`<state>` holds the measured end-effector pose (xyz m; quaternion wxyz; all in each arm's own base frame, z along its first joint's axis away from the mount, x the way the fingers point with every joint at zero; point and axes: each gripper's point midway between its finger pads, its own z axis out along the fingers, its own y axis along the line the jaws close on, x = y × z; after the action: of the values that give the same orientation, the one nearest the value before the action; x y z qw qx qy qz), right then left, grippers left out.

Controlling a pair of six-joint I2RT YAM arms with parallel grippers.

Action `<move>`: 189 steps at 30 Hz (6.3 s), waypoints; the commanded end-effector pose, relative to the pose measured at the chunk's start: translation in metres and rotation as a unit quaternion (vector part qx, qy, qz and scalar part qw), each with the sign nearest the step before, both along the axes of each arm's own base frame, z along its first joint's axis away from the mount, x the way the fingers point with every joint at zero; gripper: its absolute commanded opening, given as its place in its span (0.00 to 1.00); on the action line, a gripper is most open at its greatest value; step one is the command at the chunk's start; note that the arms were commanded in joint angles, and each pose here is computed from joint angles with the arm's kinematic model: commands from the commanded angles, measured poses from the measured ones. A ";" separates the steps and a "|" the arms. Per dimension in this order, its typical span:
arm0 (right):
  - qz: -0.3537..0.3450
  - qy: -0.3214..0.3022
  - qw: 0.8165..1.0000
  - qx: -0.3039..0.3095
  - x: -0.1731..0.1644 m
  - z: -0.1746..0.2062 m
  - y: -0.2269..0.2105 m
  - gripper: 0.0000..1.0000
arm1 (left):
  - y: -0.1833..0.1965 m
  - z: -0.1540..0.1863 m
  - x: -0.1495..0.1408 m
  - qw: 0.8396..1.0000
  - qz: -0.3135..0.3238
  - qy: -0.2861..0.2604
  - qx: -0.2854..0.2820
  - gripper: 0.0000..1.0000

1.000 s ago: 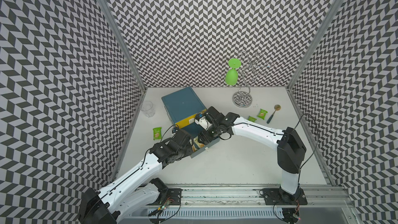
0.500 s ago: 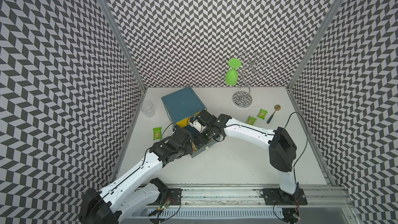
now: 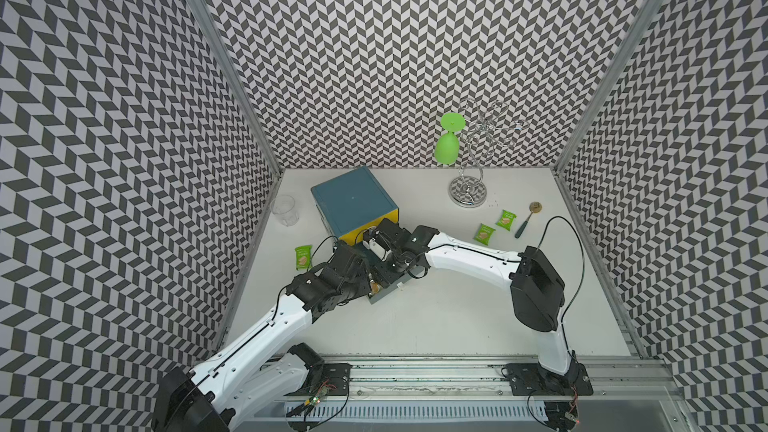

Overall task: Take the cookies out of the drawer
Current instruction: Pick up the cookie from the drawer, then place the cookie at the center of the board, then pick up the cookie from the drawer, then place the cookie at the center of the board.

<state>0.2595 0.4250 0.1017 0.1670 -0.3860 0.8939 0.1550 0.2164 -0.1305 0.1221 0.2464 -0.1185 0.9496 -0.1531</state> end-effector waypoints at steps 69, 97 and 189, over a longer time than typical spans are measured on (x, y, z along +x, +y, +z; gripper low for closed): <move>-0.489 -0.033 0.872 0.009 0.178 -0.041 -0.397 0.35 | -0.010 0.014 0.011 0.999 -0.041 -0.025 -0.026 0.30; -0.082 -0.093 0.984 0.130 0.027 0.111 -0.080 0.70 | -0.008 0.014 0.013 0.999 -0.038 -0.027 -0.027 0.30; -0.311 -0.203 0.929 0.010 0.176 0.136 -0.249 0.18 | -0.010 0.021 0.014 0.998 -0.048 -0.039 -0.032 0.30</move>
<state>0.4164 0.1865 0.2459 0.3705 -0.1250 0.9193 0.0454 0.2270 -0.1380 0.1313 0.2581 -0.0825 0.9442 -0.1875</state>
